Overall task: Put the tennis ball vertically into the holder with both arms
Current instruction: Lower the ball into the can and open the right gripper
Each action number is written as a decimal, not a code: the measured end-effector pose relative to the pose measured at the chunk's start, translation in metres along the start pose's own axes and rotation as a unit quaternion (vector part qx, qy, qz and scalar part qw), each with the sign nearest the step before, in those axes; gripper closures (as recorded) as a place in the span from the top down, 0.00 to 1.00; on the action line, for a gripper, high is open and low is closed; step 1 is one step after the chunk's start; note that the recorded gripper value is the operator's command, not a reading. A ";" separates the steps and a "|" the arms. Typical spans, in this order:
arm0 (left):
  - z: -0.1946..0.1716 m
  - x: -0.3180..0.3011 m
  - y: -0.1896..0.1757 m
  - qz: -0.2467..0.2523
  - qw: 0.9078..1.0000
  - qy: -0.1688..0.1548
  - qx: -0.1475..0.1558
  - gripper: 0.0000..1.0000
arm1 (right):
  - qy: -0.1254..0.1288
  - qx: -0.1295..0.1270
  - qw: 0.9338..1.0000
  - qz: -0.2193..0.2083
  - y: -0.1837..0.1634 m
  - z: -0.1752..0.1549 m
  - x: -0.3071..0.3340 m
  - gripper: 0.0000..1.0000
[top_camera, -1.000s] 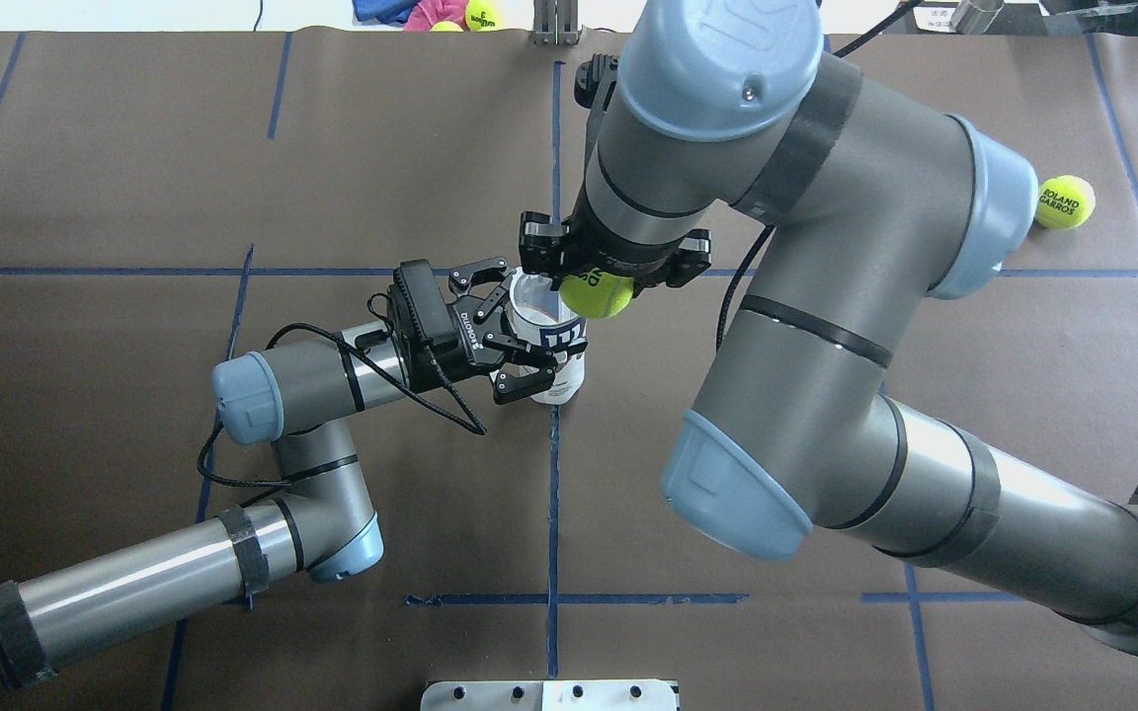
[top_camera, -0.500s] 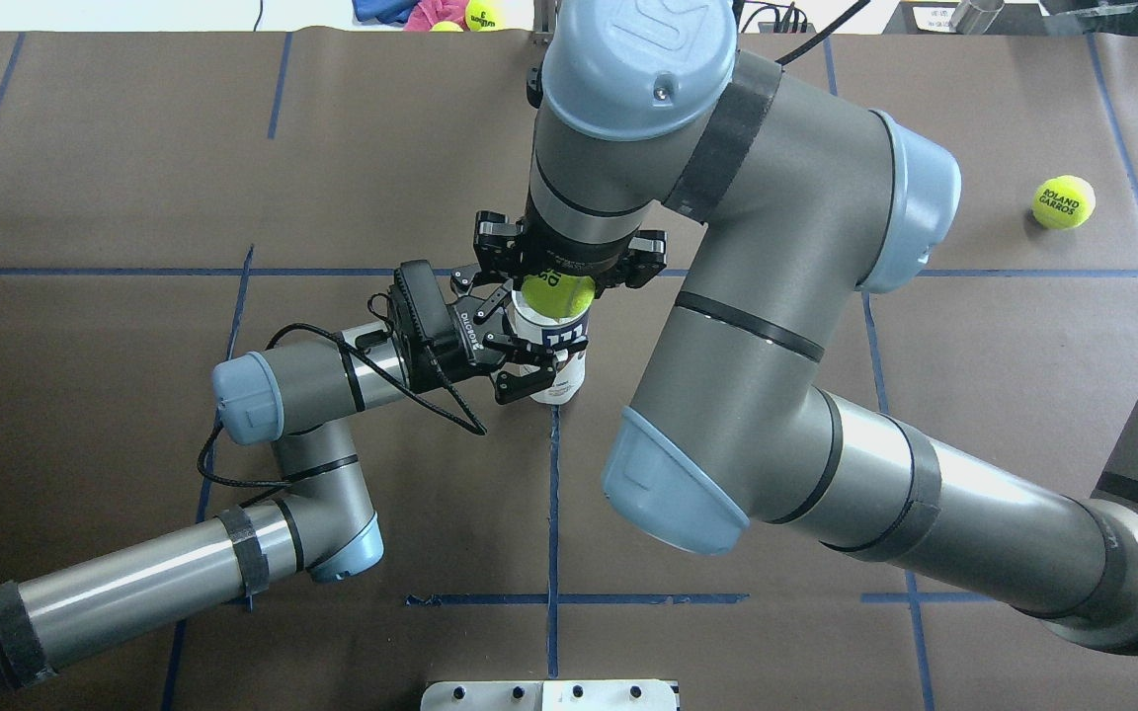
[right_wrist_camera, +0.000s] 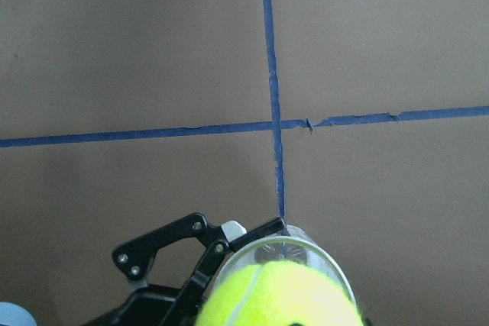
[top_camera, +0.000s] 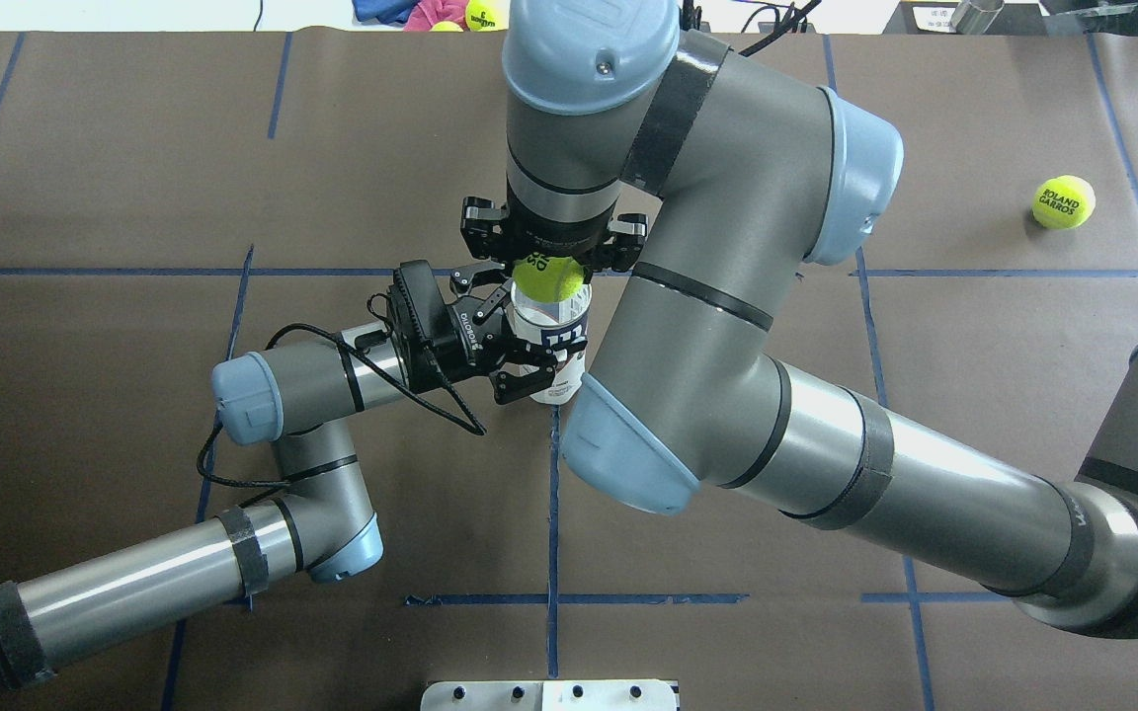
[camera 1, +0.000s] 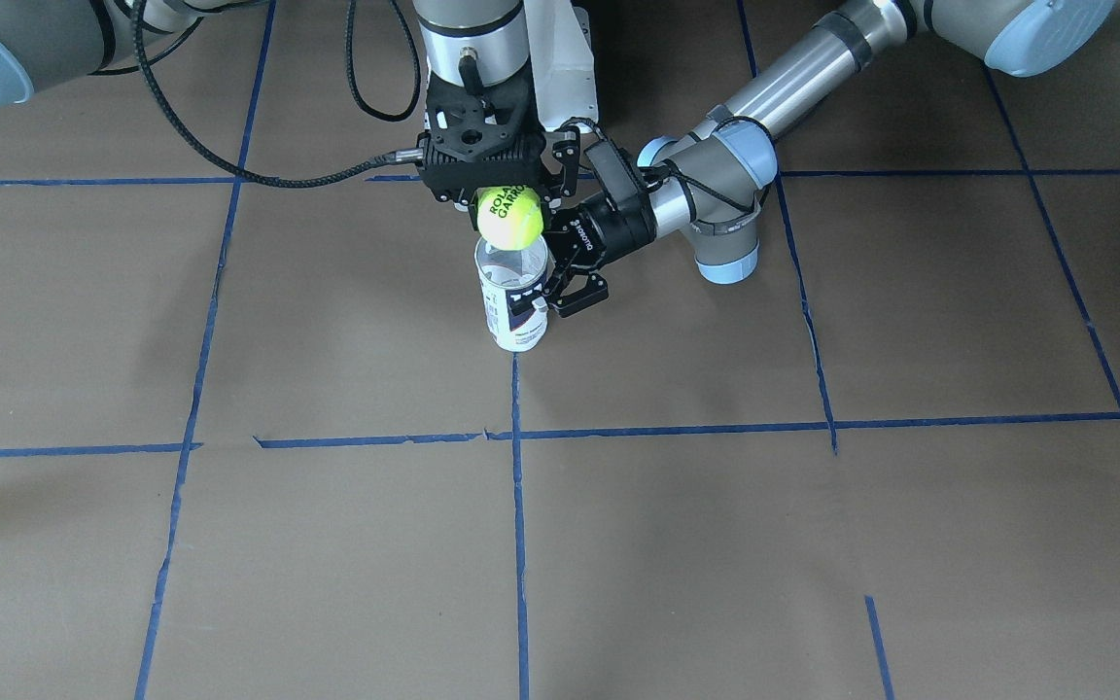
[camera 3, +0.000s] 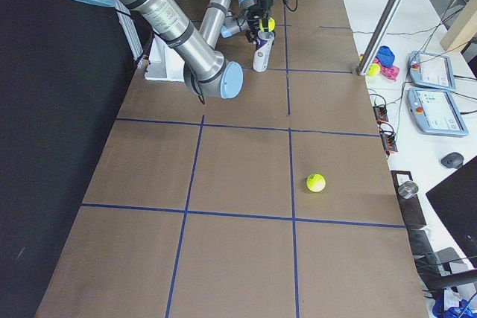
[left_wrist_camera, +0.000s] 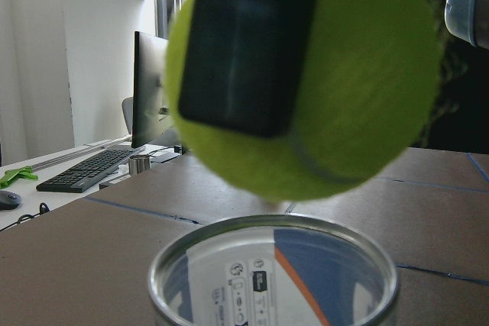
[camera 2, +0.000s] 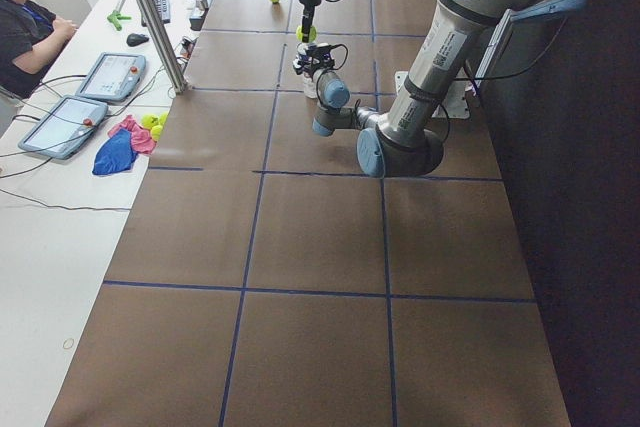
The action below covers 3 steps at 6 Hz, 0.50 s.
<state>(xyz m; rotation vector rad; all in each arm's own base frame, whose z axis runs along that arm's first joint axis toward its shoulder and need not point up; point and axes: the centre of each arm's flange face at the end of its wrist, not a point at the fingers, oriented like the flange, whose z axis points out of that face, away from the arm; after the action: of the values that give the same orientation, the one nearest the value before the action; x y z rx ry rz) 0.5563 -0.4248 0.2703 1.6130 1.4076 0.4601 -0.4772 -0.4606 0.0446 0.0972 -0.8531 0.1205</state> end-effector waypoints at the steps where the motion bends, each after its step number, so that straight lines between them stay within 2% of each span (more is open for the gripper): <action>1: 0.000 0.000 0.000 0.000 1.000 0.000 0.000 0.80 | 0.003 -0.001 1.000 0.000 -0.001 0.003 0.001 0.99; 3: 0.000 0.000 0.000 0.000 1.000 0.000 0.000 0.80 | 0.001 -0.001 1.000 -0.001 0.001 0.001 0.000 1.00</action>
<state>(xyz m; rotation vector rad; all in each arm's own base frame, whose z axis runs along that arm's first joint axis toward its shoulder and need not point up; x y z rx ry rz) 0.5561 -0.4247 0.2706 1.6129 1.4074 0.4603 -0.4778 -0.4599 0.0456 0.0956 -0.8514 0.1177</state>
